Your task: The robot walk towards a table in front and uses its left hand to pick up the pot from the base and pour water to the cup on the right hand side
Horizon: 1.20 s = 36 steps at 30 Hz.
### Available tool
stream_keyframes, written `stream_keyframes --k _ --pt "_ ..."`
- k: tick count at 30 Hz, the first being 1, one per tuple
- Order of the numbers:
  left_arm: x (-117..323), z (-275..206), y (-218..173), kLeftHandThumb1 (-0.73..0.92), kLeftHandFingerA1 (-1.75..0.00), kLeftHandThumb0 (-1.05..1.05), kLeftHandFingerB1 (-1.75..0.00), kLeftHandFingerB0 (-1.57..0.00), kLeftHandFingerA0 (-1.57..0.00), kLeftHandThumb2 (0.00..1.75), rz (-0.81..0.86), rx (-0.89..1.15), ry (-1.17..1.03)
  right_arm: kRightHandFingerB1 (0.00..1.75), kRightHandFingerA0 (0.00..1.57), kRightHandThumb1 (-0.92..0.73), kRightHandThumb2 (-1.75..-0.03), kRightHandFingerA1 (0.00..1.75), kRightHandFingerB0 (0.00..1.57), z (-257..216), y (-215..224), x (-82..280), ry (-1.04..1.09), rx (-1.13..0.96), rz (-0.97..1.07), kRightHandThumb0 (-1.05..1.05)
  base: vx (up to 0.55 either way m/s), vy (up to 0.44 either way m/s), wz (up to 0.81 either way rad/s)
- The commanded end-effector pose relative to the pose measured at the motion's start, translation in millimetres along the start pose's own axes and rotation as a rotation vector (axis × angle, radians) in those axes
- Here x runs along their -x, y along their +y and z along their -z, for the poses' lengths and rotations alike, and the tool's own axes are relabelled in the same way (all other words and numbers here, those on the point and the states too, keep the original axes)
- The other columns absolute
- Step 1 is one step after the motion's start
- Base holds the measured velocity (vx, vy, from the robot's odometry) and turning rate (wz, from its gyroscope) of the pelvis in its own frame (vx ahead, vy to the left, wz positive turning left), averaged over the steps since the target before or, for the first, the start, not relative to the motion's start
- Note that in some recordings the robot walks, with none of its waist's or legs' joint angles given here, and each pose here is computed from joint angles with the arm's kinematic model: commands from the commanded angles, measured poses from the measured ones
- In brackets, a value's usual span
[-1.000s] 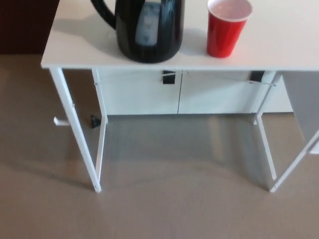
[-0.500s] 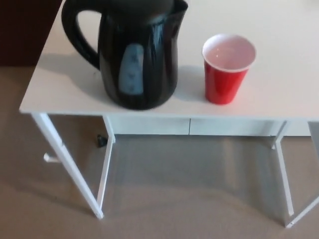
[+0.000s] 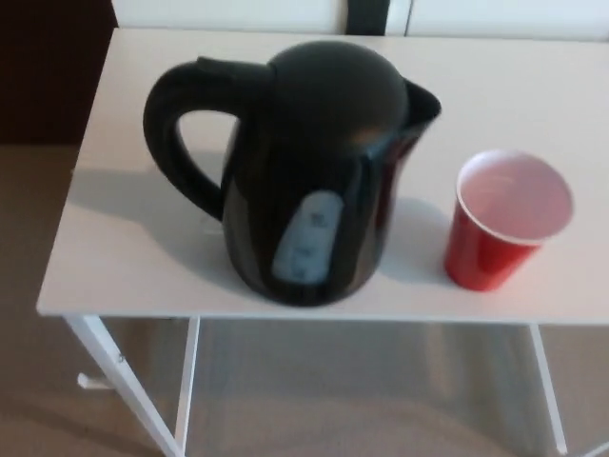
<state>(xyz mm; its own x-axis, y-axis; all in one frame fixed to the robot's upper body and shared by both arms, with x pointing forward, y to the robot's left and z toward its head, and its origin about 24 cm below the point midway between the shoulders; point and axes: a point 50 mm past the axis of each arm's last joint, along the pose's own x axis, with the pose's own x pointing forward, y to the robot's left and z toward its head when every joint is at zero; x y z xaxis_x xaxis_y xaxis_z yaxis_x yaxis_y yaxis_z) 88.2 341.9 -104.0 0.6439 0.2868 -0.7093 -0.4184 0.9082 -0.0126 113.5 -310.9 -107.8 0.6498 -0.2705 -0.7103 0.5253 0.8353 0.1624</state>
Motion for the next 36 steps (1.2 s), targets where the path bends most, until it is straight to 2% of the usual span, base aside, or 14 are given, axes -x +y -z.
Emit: stream_keyframes --k 1,9,11,12,15,16,17,18,23,24,30,33,34,36 --pt "1 0 3 0.69 -0.47 -0.18 -0.39 -0.41 -0.6 0.6 -0.016 -0.011 0.003 0.49 0.47 -0.66 -0.63 0.69 0.32 -3 -5 0 0.008 0.002 0.052 -0.28 0.19 -0.045 0.1" --pt "-5 -11 1 0.63 -0.48 -0.17 -0.39 -0.44 -0.66 0.58 -0.044 0.016 -0.011 0.53 0.39 -0.67 -0.72 0.66 0.32 -11 4 -6 -0.025 -0.011 0.001 -0.22 0.13 -0.198 0.09" --pt "-7 -18 0 0.69 -0.47 -0.19 -0.38 -0.39 -0.62 0.6 -0.015 0.004 -0.03 0.49 0.41 -0.74 -0.72 0.67 0.31 -14 8 -9 -0.019 -0.01 0.004 -0.19 0.02 -0.053 -0.01" --pt "-9 -23 -3 0.7 -0.47 -0.19 -0.38 -0.38 -0.62 0.6 -0.002 -0.004 -0.041 0.56 0.38 -0.56 -1.03 0.68 0.2 -18 11 -12 -0.013 -0.054 -0.007 -0.19 0.0 0.0 0.0" --pt "-8 -22 -3 0.7 -0.47 -0.19 -0.38 -0.38 -0.62 0.6 0.001 -0.009 -0.039 0.56 0.38 -0.56 -1.03 0.68 0.2 -17 9 -11 -0.004 -0.072 -0.009 -0.19 0.04 0.062 -0.12" --pt "-9 -22 -3 0.71 -0.49 -0.17 -0.41 -0.46 -0.65 0.6 -0.009 0.012 -0.038 0.5 0.33 -0.68 -0.71 0.61 0.3 -18 9 -11 0.001 -0.072 -0.009 -0.24 0.0 0.0 0.0" --pt "-10 -22 -3 0.71 -0.49 -0.17 -0.41 -0.46 -0.65 0.6 -0.022 0.038 -0.036 0.5 0.33 -0.68 -0.71 0.61 0.3 -18 9 -11 0.007 -0.071 -0.01 -0.24 0.02 0.218 -0.17" --pt "-9 -22 -3 0.73 -0.49 -0.19 -0.41 -0.46 -0.64 0.61 -0.001 0.05 -0.037 0.55 0.28 -0.51 -1.01 0.63 0.18 -19 9 -11 -0.003 -0.051 -0.034 -0.22 0.02 0.279 -0.04" --pt "-12 -28 -3 0.73 -0.5 -0.19 -0.41 -0.46 -0.66 0.61 0.008 0.056 -0.051 0.57 0.34 -0.49 -1.01 0.67 0.19 -22 15 -14 -0.014 -0.022 -0.05 -0.23 0.0 0.258 0.05" --pt "-12 -28 -4 0.72 -0.5 -0.18 -0.4 -0.43 -0.65 0.61 0.009 0.065 -0.049 0.52 0.36 -0.61 -0.72 0.69 0.3 -23 15 -13 -0.021 -0.019 -0.041 -0.26 0.04 0.1 0.15" --pt "-14 -33 -4 0.72 -0.52 -0.17 -0.42 -0.46 -0.68 0.61 -0.006 0.077 -0.056 0.53 0.35 -0.65 -0.74 0.68 0.3 -24 17 -14 -0.031 -0.019 -0.045 -0.26 0.02 -0.005 0.04" --pt "-13 -33 -1 0.72 -0.5 -0.18 -0.4 -0.42 -0.66 0.61 0.002 0.078 -0.046 0.55 0.39 -0.61 -0.74 0.73 0.34 -24 20 -17 -0.025 -0.041 -0.032 -0.24 -0.02 -0.118 0.02" --pt "-12 -31 1 0.73 -0.49 -0.21 -0.39 -0.44 -0.65 0.61 -0.006 0.072 -0.038 0.52 0.38 -0.59 -0.72 0.82 0.32 -23 20 -17 -0.022 -0.027 -0.035 -0.26 -0.07 -0.141 0.03" --pt "-8 -26 6 0.76 -0.48 -0.18 -0.39 -0.42 -0.61 0.62 -0.025 0.063 -0.024 0.52 0.37 -0.67 -0.74 0.72 0.31 -21 20 -17 -0.005 -0.016 -0.036 -0.21 -0.03 -0.124 0.02"
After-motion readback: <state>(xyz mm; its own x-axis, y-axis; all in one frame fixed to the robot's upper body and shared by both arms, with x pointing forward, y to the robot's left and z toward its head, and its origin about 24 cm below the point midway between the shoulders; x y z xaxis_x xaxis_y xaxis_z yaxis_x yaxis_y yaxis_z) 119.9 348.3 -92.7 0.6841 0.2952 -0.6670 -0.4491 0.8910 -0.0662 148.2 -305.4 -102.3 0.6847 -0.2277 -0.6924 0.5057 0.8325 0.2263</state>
